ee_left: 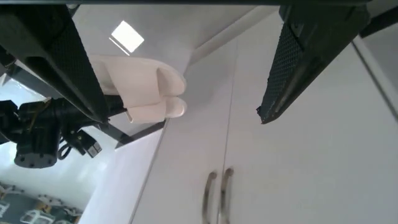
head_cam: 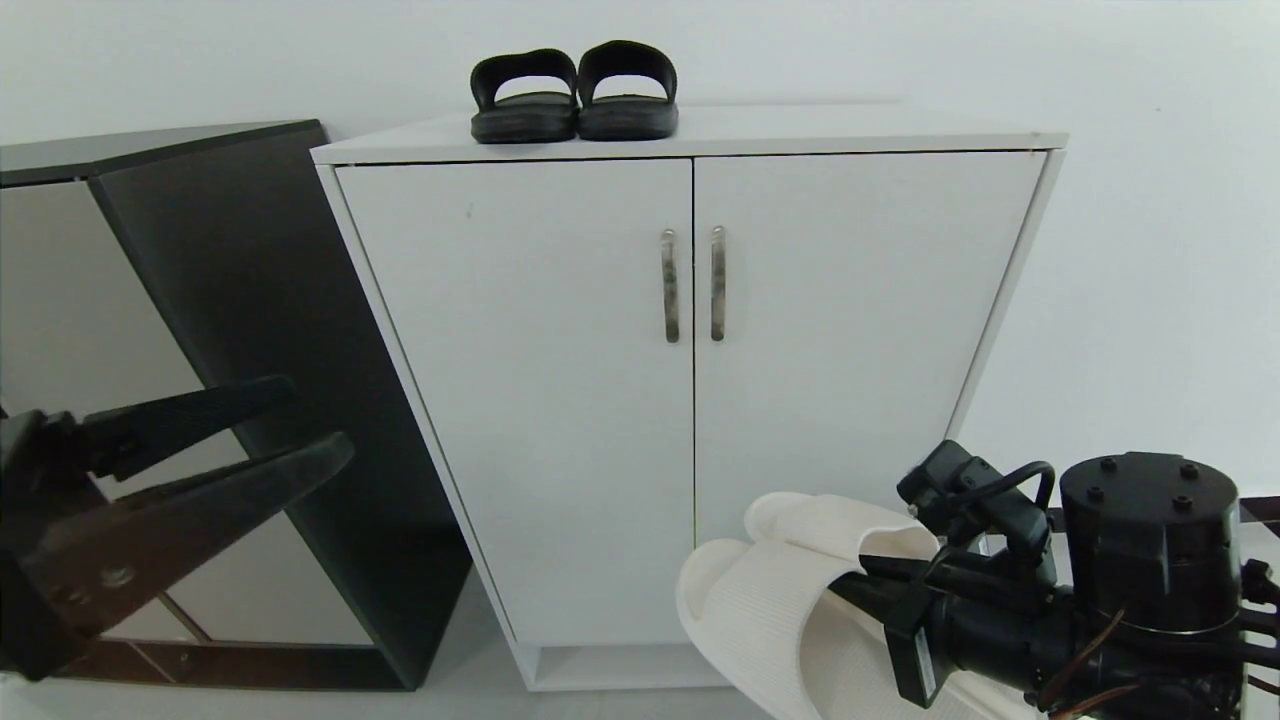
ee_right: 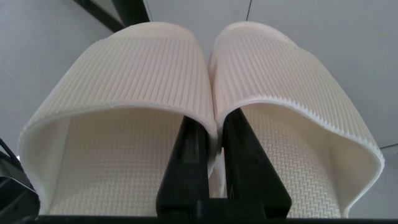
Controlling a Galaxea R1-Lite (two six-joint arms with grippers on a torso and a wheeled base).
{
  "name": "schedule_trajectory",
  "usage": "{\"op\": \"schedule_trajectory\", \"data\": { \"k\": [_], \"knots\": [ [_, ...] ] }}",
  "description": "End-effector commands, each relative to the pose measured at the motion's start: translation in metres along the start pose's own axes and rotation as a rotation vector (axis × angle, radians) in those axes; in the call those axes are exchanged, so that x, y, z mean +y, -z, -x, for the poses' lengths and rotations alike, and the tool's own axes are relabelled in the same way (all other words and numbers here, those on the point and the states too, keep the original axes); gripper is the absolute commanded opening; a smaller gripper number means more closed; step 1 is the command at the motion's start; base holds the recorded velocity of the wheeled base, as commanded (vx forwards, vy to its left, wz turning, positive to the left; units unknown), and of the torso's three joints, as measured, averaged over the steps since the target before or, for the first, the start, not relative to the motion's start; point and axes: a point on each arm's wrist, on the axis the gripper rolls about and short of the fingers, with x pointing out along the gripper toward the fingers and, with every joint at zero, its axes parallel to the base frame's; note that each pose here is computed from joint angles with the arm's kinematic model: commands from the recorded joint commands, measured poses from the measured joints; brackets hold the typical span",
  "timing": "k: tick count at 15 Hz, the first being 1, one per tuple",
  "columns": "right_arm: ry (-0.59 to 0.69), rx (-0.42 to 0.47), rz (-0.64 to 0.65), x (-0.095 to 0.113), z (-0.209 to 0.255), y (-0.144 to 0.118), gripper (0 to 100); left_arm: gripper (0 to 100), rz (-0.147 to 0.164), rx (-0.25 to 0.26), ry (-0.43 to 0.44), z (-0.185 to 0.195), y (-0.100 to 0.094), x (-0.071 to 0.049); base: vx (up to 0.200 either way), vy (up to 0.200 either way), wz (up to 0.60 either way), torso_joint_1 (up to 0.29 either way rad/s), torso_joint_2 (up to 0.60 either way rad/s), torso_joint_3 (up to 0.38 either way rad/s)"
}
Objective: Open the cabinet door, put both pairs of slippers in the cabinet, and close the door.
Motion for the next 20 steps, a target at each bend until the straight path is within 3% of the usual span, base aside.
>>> {"op": "schedule_trajectory", "data": {
  "k": [1, 3, 5, 9, 11, 15, 16, 18, 20],
  "knots": [
    [-0.001, 0.010, 0.000, 0.000, 0.000, 0.003, 0, 100, -0.001, 0.082, 0.047, -0.045, -0.001, 0.003, 0.000, 0.000, 0.00, 0.000, 0.00, 0.000],
    [-0.001, 0.004, 0.000, 0.000, 0.000, 0.002, 0, 100, 0.001, 0.138, 0.082, -0.080, 0.002, 0.005, 0.000, 0.000, 0.00, 0.000, 0.00, 0.000],
    [-0.002, -0.008, 0.002, 0.000, -0.002, 0.002, 0, 100, -0.001, 0.153, 0.136, -0.111, 0.001, -0.003, 0.000, 0.000, 0.00, 0.000, 0.00, 0.000],
    [-0.006, -0.008, 0.009, 0.001, -0.002, 0.002, 0, 100, -0.026, 0.115, 0.203, -0.151, -0.013, -0.028, 0.000, 0.000, 0.00, 0.000, 0.00, 0.000],
    [-0.006, -0.003, 0.009, 0.001, -0.004, 0.003, 0, 100, -0.024, 0.122, 0.242, -0.166, -0.016, -0.037, 0.000, 0.000, 0.00, 0.000, 0.00, 0.000],
    [-0.021, 0.007, 0.014, 0.005, -0.004, 0.006, 0, 100, -0.025, 0.119, 0.271, -0.204, -0.020, -0.042, 0.000, 0.000, 0.00, 0.000, 0.00, 0.000],
    [-0.036, 0.011, 0.016, 0.007, -0.004, 0.006, 0, 100, -0.018, 0.137, 0.300, -0.212, -0.026, -0.043, 0.000, 0.000, 0.00, 0.000, 0.00, 0.000],
    [-0.053, 0.014, 0.013, 0.007, -0.004, 0.007, 0, 100, 0.043, 0.161, 0.395, -0.218, -0.035, -0.046, 0.000, 0.000, 0.00, 0.000, 0.00, 0.000],
    [-0.053, 0.012, 0.013, 0.007, -0.004, 0.007, 0, 100, 0.074, 0.154, 0.396, -0.231, -0.037, -0.044, 0.000, 0.000, 0.00, 0.000, 0.00, 0.000]
  ]
}}
